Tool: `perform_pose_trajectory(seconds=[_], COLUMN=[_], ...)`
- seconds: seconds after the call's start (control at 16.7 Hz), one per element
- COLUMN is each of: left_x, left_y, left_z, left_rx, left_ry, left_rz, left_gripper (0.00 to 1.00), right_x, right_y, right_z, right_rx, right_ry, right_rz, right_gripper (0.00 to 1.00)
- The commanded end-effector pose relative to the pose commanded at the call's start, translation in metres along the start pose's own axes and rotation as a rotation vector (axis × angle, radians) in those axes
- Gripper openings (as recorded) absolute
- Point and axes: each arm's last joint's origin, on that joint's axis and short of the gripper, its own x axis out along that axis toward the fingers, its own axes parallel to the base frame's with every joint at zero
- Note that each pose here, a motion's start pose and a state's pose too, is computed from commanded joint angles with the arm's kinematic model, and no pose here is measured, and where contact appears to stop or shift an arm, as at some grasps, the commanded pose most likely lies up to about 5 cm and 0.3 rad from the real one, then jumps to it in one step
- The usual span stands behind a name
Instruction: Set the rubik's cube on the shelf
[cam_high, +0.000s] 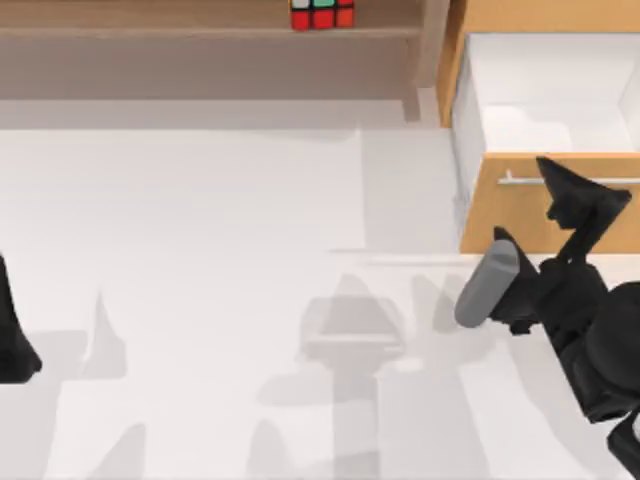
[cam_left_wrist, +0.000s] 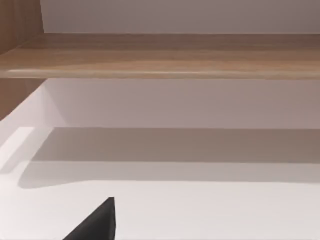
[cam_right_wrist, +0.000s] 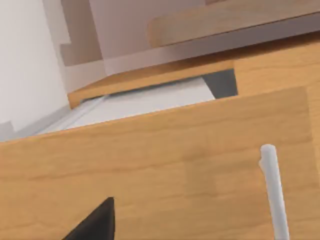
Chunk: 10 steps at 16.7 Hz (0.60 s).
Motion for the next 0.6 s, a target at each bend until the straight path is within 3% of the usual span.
perform_pose_trajectory(seconds=[0.3, 0.6], left_x=[0.0, 0.0], left_y=[0.0, 0.0], left_z=[0.0, 0.0], left_rx=[0.0, 0.0], left_ry=[0.0, 0.0], left_rz=[0.0, 0.0], left_gripper=[1.0, 1.0], right_x=[-0.017, -0.017], right_y=[-0.013, -0.015], right_z=[-0.046, -0.051], right_rx=[-0.199, -0.218], right_ry=[0.172, 0.195], right_rz=[-0.026, -0.032], right_gripper=[1.0, 1.0])
